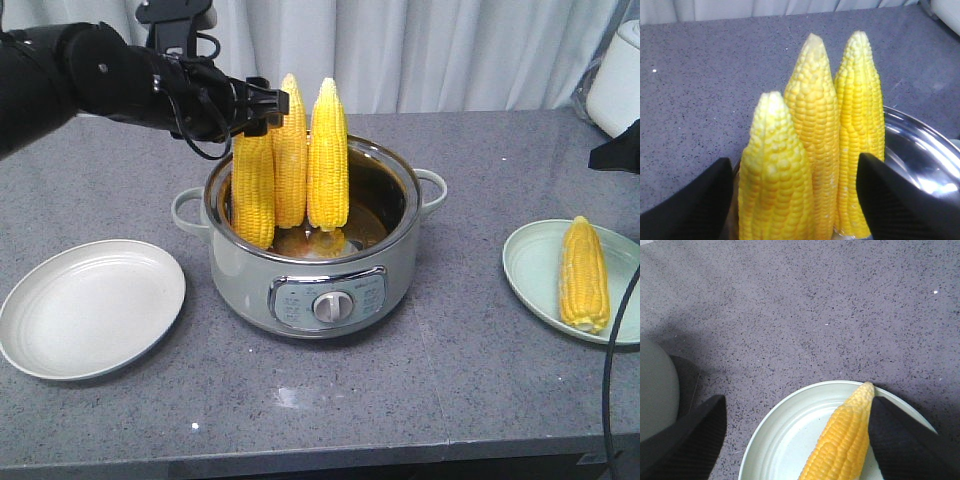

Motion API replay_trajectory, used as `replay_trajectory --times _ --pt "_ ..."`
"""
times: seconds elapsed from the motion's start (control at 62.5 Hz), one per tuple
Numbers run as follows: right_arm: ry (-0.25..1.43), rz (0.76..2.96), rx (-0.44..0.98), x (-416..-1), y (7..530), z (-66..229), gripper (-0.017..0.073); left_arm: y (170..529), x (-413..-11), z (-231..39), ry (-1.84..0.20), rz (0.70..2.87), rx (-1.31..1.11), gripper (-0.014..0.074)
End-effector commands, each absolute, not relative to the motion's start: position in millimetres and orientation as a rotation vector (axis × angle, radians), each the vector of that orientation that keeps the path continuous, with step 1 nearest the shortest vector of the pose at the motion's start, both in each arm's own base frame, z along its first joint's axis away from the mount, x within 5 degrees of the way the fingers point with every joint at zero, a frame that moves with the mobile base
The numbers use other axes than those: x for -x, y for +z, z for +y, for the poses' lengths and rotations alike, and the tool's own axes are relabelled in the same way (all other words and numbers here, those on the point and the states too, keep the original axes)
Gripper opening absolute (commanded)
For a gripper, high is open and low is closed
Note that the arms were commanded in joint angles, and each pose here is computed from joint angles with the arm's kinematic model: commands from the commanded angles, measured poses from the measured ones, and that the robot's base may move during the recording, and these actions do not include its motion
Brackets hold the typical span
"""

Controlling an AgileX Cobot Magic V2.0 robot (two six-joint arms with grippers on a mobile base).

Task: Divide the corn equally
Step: 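Move the left gripper over the pot and grasp a corn cob, then lift the corn and lower it onto the cream plate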

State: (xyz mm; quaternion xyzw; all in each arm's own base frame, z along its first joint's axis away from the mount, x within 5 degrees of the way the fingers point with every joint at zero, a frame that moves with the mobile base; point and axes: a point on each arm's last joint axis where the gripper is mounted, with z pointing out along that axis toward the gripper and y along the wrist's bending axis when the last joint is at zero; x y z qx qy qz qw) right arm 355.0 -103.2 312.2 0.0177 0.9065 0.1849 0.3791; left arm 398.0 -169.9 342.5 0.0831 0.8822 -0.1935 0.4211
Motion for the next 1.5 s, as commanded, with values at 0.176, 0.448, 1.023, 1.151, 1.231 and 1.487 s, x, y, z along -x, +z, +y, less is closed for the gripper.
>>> replay_trajectory --times 0.176,0.448,1.023,1.151,1.231,1.487 --pt "0.458 2.219 -0.043 -350.4 340.2 -99.2 0.0542 367.0 -401.4 -169.9 -0.492 2.057 -0.190 0.0502" --pt "0.459 2.221 -0.042 -350.3 340.1 -99.1 0.0506 365.6 -400.6 -169.9 -0.491 2.073 -0.195 0.0367" --pt "0.474 2.229 -0.034 -349.5 339.7 -97.8 0.0486 451.8 -342.1 -145.7 -0.473 1.866 -0.245 -0.0008" --pt "0.486 2.232 -0.030 -349.0 339.7 -97.0 0.0486 488.5 -302.1 -123.9 -0.328 1.794 -0.325 -0.0008" --pt "0.516 2.231 -0.026 -348.5 340.1 -95.0 0.0486 494.8 -285.3 -110.6 -0.205 1.837 -0.360 -0.0008" --pt "0.717 2.140 0.003 -348.1 349.8 -82.5 0.0486 455.0 -295.3 -81.4 0.097 2.215 -0.282 -0.0008"
